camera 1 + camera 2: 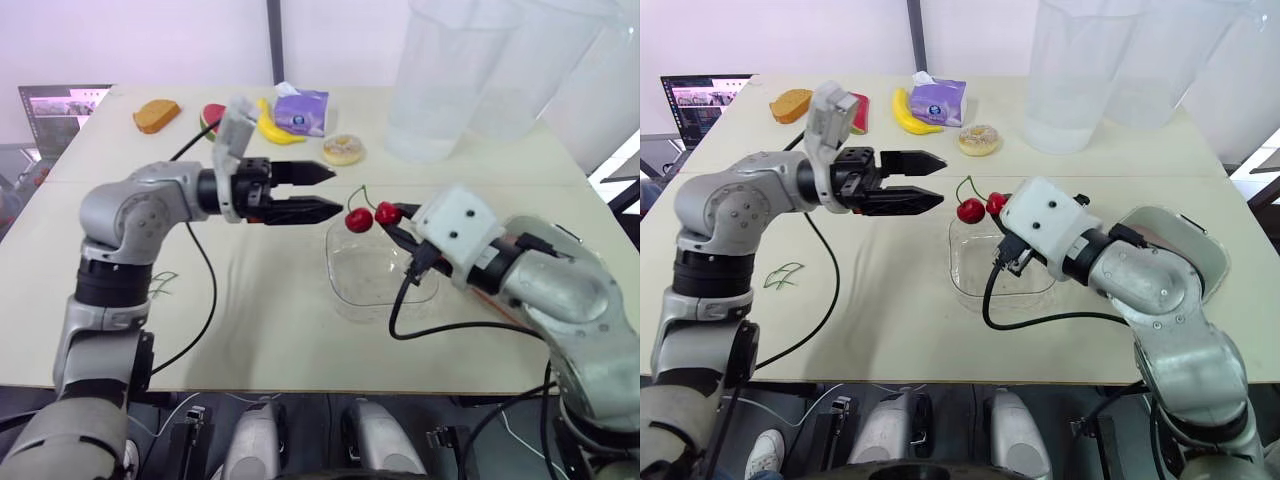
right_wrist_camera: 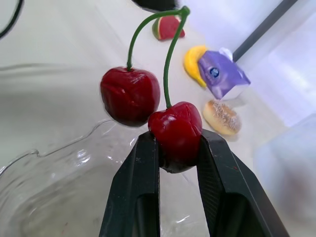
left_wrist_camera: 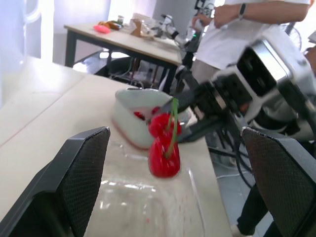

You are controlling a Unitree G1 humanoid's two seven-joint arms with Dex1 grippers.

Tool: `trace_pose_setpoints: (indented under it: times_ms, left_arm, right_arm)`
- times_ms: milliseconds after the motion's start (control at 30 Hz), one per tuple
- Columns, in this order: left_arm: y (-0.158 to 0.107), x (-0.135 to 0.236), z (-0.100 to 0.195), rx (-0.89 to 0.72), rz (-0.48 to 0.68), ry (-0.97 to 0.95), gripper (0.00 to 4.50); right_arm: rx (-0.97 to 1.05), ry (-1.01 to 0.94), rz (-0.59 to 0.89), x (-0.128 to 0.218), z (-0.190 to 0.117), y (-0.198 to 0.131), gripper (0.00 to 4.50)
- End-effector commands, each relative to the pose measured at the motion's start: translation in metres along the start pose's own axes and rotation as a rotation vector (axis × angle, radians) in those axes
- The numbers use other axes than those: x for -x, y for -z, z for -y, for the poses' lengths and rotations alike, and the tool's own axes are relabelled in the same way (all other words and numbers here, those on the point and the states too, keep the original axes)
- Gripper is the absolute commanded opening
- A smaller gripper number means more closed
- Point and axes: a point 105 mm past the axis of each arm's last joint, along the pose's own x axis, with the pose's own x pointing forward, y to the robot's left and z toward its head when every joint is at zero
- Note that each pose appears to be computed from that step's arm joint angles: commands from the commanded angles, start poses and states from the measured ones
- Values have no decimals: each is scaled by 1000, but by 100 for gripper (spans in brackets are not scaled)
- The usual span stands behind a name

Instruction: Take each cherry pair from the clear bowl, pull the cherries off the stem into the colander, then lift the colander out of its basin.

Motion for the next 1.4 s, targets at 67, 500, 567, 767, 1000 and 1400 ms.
trace_pose_setpoints:
  times_ms: [67,500,567,767,1000,1400]
  left_arm:
    - [-6,-13,0,-14,0,3,450]
    - [6,-31,-3,24,-15,-65,424]
    - [6,-32,-3,27,-12,-66,363]
    - [10,-32,-3,27,-24,-59,57]
    - [11,-32,-2,35,-35,-45,4]
    - [9,-33,-4,25,-39,-51,0]
  right_arm:
    - [73,30,41,1,-1,-8,71]
    - [95,48,39,-3,3,-8,69]
    - [94,46,39,-3,3,-8,68]
    - [92,45,31,-3,4,-7,68]
    - [83,43,31,-3,3,-8,68]
    - [-4,-16,38,-3,-6,-10,236]
